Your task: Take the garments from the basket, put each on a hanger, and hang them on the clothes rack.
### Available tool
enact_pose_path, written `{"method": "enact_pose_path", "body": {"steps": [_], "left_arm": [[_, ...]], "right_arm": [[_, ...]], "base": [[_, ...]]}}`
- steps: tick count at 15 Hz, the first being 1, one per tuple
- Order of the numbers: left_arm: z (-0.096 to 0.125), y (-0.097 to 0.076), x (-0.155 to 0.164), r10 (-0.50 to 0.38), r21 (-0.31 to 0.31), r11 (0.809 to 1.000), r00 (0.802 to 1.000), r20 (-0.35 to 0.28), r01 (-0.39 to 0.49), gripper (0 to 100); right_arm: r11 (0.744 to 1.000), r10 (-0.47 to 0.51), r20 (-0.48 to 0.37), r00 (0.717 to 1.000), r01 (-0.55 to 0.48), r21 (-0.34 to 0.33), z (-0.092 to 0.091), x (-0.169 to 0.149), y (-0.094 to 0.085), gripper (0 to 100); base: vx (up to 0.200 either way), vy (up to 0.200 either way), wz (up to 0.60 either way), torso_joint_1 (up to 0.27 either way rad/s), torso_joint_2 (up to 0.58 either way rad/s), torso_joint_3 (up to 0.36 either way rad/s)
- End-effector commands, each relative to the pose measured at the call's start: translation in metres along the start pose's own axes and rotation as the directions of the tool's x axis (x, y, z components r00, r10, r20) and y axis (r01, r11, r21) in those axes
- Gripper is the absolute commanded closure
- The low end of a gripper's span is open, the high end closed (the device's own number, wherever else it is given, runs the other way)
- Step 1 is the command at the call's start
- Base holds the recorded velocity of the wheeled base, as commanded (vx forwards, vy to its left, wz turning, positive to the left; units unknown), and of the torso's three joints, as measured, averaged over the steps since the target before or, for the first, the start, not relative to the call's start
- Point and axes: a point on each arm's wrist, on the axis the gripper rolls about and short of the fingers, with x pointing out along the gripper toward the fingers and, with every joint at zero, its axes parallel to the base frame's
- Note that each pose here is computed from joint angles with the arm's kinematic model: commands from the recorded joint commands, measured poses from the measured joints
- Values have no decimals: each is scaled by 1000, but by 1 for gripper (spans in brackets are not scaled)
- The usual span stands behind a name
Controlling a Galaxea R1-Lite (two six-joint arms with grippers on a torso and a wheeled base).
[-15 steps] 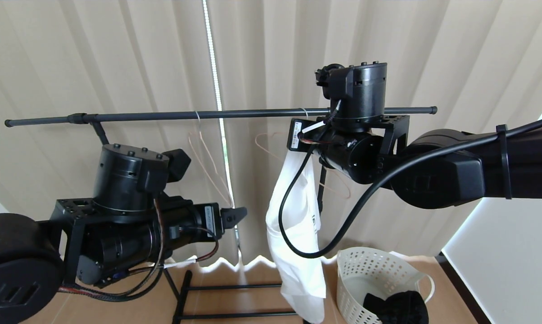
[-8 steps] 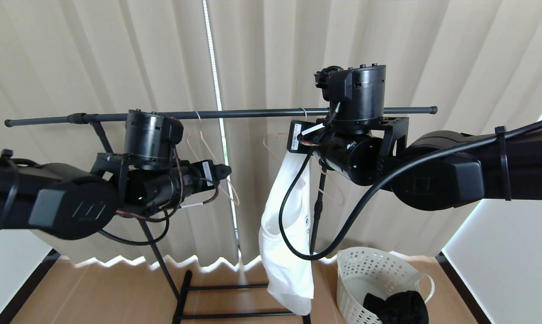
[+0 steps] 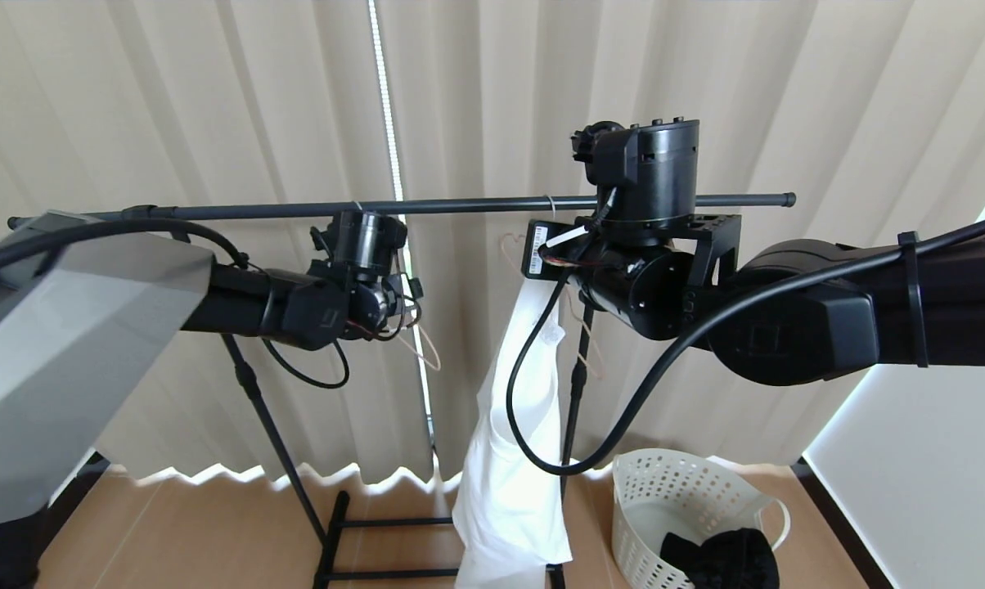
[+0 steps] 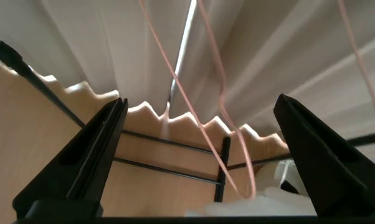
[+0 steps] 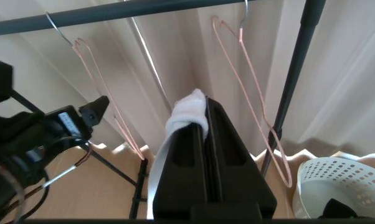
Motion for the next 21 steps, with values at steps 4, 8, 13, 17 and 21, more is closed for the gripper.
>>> {"method": "enact_pose_path", "body": {"steps": [4, 8, 13, 17, 21], "left_arm": [[-13, -7, 47, 49, 2, 999, 999, -5, -49, 0], [-18, -7, 53, 87, 16, 996, 996, -17, -86, 0], [-15, 9, 49, 140, 48, 989, 987, -82, -137, 0], [-1, 8, 49, 129, 33, 991, 990, -53, -127, 0], [-4, 8, 70, 158, 61, 986, 983, -89, -153, 0]], "right_arm": [[1000, -1, 3, 1000, 1, -1, 2, 0, -1, 100], [1000, -1, 3, 1000, 1, -1, 1, 0, -1, 100], [1000, -1, 1, 1000, 1, -2, 0, 0, -1, 100], [1000, -3, -3, 1000, 3, -4, -1, 1, -1, 100], [1000, -1, 1, 1000, 1, -1, 0, -1, -1, 100]], "base": [[0, 0, 0, 0, 0, 0], [0, 0, 0, 0, 0, 0], [0, 0, 0, 0, 0, 0], [0, 0, 0, 0, 0, 0], [0, 0, 0, 0, 0, 0]]}}
